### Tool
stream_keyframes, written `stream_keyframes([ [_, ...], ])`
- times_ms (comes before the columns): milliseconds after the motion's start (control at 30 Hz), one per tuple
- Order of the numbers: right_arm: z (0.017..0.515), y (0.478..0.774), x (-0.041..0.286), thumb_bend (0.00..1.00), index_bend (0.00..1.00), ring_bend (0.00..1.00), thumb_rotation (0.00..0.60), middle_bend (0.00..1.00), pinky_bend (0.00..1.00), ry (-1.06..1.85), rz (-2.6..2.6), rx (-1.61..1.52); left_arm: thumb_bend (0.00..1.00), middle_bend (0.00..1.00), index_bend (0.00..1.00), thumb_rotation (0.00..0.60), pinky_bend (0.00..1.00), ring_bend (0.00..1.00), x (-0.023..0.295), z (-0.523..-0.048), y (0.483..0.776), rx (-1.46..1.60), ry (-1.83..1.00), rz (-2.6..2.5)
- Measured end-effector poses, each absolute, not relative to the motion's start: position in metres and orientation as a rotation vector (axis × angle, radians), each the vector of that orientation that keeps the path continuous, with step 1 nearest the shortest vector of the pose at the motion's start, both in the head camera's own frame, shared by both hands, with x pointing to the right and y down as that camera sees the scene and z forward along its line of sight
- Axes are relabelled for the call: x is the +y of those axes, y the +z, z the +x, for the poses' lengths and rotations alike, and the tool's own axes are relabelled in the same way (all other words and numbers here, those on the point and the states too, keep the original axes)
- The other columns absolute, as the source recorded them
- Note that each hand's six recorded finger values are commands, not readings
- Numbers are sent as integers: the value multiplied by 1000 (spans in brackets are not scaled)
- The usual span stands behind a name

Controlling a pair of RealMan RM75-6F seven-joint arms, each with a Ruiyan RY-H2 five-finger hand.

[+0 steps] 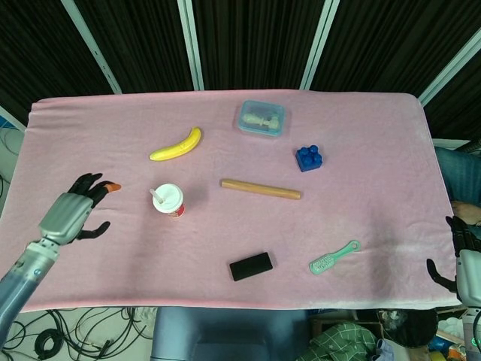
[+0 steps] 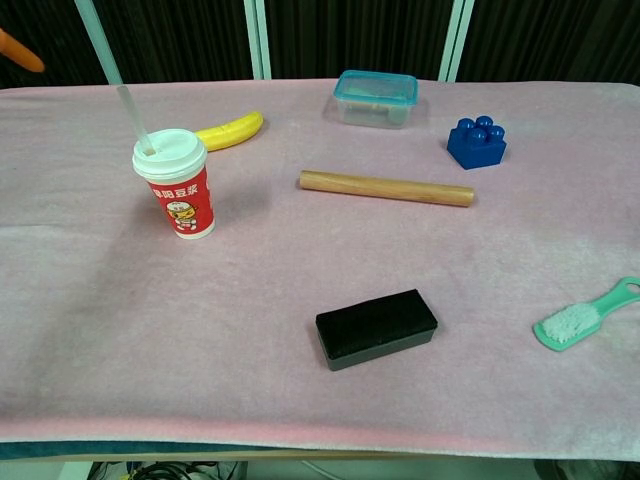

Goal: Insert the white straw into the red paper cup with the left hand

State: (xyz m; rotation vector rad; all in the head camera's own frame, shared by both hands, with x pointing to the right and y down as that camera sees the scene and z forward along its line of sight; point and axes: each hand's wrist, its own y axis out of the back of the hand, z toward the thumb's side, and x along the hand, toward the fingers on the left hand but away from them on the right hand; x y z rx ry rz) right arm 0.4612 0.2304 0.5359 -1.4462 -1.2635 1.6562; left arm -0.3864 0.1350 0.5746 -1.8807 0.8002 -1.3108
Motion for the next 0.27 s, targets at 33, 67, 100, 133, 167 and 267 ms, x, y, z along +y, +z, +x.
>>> stream_keyframes([
  [33, 461, 536, 231, 284, 0, 159, 600, 47, 200, 1655, -1447, -1262, 314, 158, 178, 600, 0, 0, 143, -392, 567, 833, -1324, -1852],
  [67, 461, 536, 231, 284, 0, 159, 600, 47, 199, 1653, -1448, -1260, 314, 158, 178, 600, 0, 0, 152, -399, 559, 865, -1339, -1821],
  [100, 461, 535, 231, 284, 0, 159, 600, 47, 199, 1652, -1448, -1259, 314, 158, 178, 600, 0, 0, 163, -409, 549, 904, -1356, -1781],
  [133, 460, 535, 231, 284, 0, 159, 600, 47, 199, 1650, -1448, -1261, 314, 158, 178, 600, 0, 0, 170, -417, 541, 927, -1365, -1755],
  [167, 460, 534, 231, 284, 0, 158, 600, 47, 199, 1648, -1448, -1263, 314, 157, 178, 600, 0, 0, 178, -423, 534, 945, -1368, -1734],
  [267, 459, 533, 231, 283, 0, 159, 600, 47, 200, 1643, -1448, -1264, 314, 158, 179, 600, 0, 0, 199, -437, 515, 976, -1357, -1693],
])
